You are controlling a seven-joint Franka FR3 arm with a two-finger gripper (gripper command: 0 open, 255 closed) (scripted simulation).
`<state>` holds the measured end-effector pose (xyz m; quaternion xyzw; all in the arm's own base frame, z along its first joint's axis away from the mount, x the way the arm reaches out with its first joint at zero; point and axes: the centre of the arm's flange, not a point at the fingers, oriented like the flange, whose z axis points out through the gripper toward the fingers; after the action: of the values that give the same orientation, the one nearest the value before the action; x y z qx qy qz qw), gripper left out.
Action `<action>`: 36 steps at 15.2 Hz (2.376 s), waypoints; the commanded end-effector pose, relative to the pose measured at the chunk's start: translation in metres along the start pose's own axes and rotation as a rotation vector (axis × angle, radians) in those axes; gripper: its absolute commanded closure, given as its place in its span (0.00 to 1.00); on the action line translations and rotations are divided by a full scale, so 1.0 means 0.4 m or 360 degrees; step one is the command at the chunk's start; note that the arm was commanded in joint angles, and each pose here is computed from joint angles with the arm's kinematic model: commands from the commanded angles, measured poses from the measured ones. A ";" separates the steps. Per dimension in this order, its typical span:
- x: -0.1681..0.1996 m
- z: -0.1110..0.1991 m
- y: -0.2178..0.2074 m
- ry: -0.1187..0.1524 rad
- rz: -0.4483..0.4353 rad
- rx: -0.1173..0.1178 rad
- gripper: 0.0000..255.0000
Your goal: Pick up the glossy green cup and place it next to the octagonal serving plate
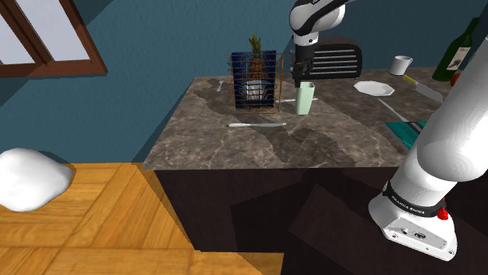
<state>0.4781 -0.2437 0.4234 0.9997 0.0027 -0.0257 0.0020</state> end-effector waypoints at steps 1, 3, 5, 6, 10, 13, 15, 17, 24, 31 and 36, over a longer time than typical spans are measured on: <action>0.005 0.027 0.002 0.0001 -0.0001 -0.0001 0.00; 0.005 0.054 0.002 0.0001 -0.0001 -0.0001 0.00; 0.005 0.080 0.002 0.0001 -0.0001 -0.0001 0.00; 0.005 0.088 0.002 0.0001 -0.0001 -0.0001 0.00; 0.005 0.088 0.002 0.0001 -0.0001 -0.0001 0.00; 0.005 0.088 0.002 0.0001 -0.0001 -0.0001 0.00; 0.005 0.088 0.002 0.0001 -0.0001 -0.0001 1.00; 0.005 0.088 0.002 0.0001 -0.0001 -0.0001 1.00; 0.005 0.075 0.002 0.0001 -0.0001 -0.0001 1.00; 0.000 -0.018 0.002 0.0001 -0.0001 -0.0001 1.00; -0.004 -0.084 0.003 0.0001 -0.0001 -0.0001 1.00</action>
<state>0.4780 -0.2455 0.4507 0.9997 0.0030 -0.0254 0.0023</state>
